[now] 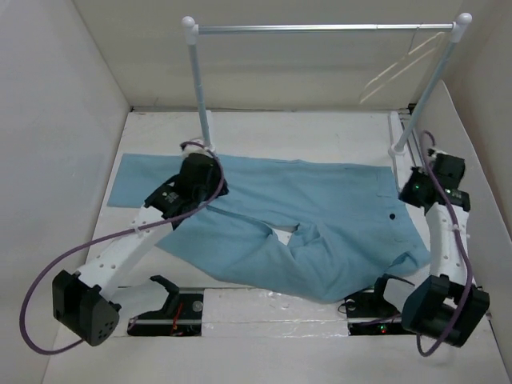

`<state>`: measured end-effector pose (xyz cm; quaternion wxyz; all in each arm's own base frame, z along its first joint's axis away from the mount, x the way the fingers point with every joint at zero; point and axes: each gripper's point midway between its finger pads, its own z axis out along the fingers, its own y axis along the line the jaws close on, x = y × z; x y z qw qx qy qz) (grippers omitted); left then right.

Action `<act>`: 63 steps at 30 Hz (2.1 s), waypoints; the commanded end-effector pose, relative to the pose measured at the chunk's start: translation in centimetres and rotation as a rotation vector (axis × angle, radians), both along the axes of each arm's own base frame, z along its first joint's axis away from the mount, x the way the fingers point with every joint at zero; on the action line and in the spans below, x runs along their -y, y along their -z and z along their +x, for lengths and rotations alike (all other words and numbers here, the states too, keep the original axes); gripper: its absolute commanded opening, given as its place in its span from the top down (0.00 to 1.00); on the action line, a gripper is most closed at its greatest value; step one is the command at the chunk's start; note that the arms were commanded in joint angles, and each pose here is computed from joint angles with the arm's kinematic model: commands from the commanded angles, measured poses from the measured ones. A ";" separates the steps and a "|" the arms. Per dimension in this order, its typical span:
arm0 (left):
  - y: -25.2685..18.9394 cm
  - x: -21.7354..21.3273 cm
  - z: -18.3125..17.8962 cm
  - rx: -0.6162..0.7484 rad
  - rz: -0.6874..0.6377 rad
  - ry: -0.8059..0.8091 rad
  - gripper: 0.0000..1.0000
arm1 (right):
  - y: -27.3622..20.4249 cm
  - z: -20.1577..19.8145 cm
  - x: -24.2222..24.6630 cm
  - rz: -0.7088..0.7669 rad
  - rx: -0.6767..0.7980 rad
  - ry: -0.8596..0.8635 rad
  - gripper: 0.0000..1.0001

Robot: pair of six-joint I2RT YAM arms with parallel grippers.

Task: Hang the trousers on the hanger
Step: Fold the trousers

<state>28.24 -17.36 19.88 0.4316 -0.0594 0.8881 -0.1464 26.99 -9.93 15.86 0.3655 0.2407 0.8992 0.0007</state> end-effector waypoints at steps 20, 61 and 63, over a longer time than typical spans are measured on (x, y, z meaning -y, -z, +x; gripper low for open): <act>13.7 -29.1 -6.5 -0.493 -0.304 -1.167 0.53 | 0.4 -4.9 -28.4 0.072 0.193 -1.068 0.69; 1.4 -28.7 -4.5 -0.215 -0.055 -1.093 1.00 | -0.5 -4.9 -24.9 0.092 0.139 -1.048 0.32; -0.8 -28.4 -4.8 -0.149 -0.085 -1.089 1.00 | -0.1 -5.0 -25.4 0.090 0.116 -1.063 0.30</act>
